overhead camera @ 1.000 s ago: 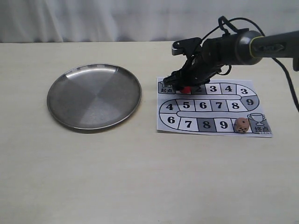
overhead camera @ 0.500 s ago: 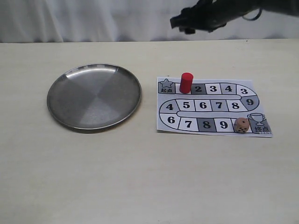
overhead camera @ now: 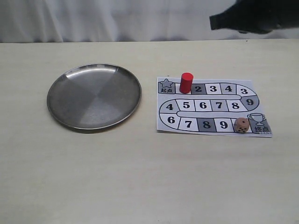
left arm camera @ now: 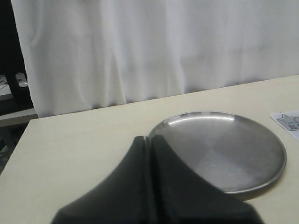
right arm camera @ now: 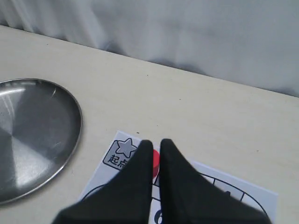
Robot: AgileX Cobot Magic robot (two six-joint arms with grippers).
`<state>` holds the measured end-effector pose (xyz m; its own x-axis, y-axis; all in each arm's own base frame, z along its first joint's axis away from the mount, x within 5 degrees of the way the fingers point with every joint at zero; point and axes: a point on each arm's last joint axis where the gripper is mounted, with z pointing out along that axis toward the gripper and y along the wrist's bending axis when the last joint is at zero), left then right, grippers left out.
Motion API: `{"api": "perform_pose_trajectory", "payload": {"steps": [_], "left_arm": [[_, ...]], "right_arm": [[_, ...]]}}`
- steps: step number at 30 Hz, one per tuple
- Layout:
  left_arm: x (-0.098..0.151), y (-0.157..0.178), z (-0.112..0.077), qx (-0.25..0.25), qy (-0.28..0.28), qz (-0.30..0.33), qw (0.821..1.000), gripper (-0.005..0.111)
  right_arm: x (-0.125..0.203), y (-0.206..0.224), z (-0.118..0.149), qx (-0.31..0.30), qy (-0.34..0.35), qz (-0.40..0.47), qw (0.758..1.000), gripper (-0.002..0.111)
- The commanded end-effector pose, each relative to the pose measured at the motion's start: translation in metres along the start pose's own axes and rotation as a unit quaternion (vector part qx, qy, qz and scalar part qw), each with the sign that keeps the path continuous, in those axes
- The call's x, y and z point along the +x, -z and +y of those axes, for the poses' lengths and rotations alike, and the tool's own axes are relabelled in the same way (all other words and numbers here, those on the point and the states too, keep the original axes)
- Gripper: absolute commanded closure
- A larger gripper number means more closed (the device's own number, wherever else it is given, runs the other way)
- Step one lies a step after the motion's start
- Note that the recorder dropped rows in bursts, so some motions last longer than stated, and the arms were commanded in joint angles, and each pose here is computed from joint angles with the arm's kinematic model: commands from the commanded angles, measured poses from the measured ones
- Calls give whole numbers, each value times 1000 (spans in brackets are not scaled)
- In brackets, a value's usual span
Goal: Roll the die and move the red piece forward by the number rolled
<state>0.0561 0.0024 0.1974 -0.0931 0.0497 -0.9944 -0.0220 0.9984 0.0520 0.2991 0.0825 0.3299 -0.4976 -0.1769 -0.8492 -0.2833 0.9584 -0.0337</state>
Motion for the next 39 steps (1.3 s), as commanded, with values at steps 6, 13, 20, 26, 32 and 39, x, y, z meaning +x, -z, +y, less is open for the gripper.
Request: {"api": "perform_pose_trajectory", "payload": {"steps": [6, 13, 20, 26, 32, 39], "left_arm": [[0, 0, 0, 1, 3, -4, 1000, 107], [0, 0, 0, 1, 3, -4, 1000, 107], [0, 0, 0, 1, 3, -4, 1000, 107], [0, 0, 0, 1, 3, -4, 1000, 107], [0, 0, 0, 1, 3, -4, 1000, 107], [0, 0, 0, 1, 3, -4, 1000, 107]], "right_arm": [[90, 73, 3, -3, -59, -121, 991, 104], [150, 109, 4, -5, -100, -164, 981, 104], [200, 121, 5, -2, -101, -195, 976, 104], [226, 129, 4, 13, -97, -244, 965, 104], [229, 146, -6, 87, -109, -298, 944, 104], [241, 153, -8, 136, -118, -280, 943, 104]]}}
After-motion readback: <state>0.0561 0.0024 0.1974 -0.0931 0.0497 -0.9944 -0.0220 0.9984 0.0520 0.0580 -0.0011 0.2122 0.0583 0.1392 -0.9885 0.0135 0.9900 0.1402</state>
